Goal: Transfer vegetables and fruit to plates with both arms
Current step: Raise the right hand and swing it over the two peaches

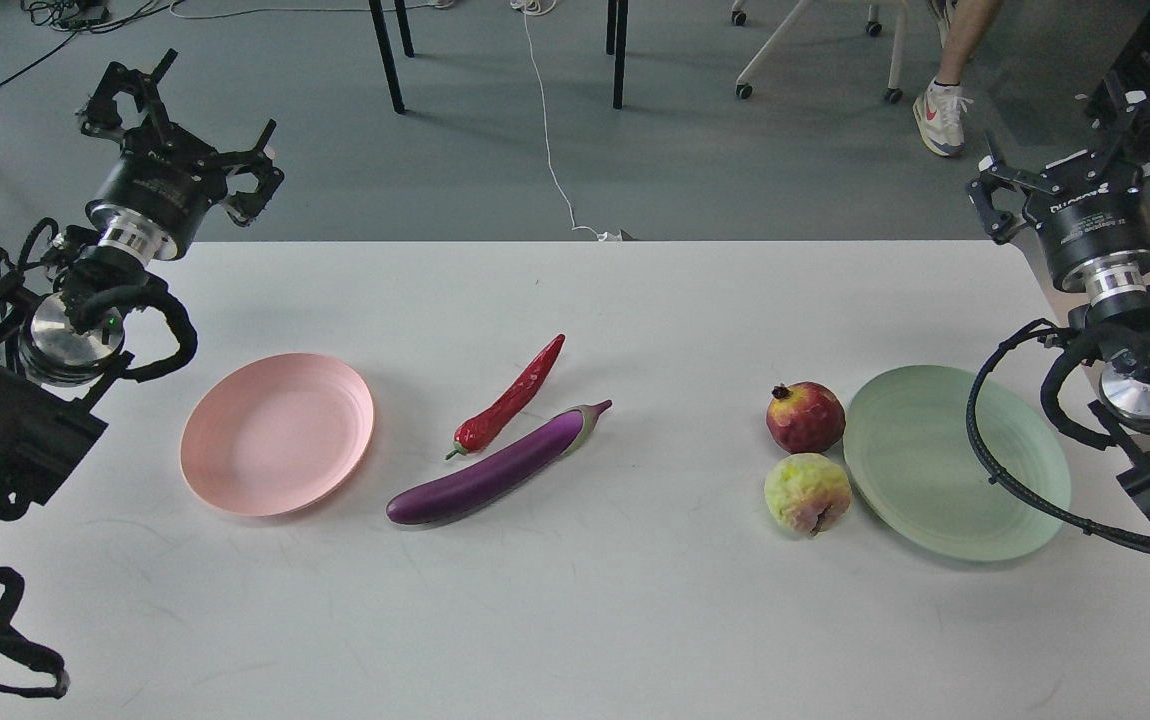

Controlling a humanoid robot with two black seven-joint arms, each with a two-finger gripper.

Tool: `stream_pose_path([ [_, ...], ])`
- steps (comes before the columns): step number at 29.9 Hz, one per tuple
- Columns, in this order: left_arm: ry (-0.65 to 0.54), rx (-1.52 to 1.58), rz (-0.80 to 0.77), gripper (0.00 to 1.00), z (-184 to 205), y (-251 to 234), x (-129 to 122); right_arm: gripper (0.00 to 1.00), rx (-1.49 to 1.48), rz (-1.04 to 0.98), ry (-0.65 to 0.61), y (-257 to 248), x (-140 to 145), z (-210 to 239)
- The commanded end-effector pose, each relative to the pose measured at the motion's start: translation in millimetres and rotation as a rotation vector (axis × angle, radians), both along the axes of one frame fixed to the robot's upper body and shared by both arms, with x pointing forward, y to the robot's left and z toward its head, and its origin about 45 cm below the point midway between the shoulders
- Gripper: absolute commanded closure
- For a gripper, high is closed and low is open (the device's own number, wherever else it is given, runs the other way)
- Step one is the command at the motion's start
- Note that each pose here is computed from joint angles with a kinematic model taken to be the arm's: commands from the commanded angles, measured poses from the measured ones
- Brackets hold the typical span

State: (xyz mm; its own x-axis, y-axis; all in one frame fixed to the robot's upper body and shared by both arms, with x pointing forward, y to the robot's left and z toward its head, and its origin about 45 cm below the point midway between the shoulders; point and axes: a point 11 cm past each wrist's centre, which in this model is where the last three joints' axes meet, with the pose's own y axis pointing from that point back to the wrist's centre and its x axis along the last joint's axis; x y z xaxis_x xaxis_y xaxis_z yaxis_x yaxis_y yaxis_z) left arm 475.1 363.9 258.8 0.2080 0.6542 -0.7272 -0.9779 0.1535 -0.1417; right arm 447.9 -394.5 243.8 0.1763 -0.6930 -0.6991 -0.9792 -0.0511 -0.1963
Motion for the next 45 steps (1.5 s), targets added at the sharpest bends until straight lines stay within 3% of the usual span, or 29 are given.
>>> stream_pose_path([
  [1, 0.005, 0.016, -0.001, 0.02, -2.5, 1.0, -1.3, 0.01, -0.012, 0.014, 0.013, 2.7, -0.2, -2.9],
  [6, 0.053, 0.033, 0.031, 0.02, -10.0, 1.3, -0.2, 0.01, -0.032, 0.03, 0.007, 5.9, 3.2, 3.0],
  [11, 0.042, 0.032, 0.033, 0.02, -5.7, 5.2, -0.2, 0.01, -0.239, 0.093, -0.061, 2.0, 24.5, 68.0],
  [18, 0.039, 0.045, 0.036, 0.02, -2.6, 12.0, -1.3, 0.01, -0.605, 0.33, -0.107, 77.0, 51.4, 121.2],
  [26, 0.009, 0.053, 0.043, 0.02, 8.0, 26.1, -3.6, 0.01, -1.138, 0.63, -0.185, 165.5, 47.4, 140.2],
  [32, -0.002, 0.048, 0.039, 0.02, 10.1, 24.2, -3.3, 0.02, -1.624, 0.88, -0.203, 201.7, 22.6, 122.2],
  [37, -0.002, 0.045, 0.041, 0.02, 9.3, 24.0, -3.5, 0.02, -1.942, 1.041, -0.219, 219.5, 4.3, 80.7],
  [45, -0.009, 0.04, 0.029, 0.02, 10.9, 19.4, -3.1, 0.02, -2.406, 1.276, -0.28, 198.8, -13.5, 13.9],
])
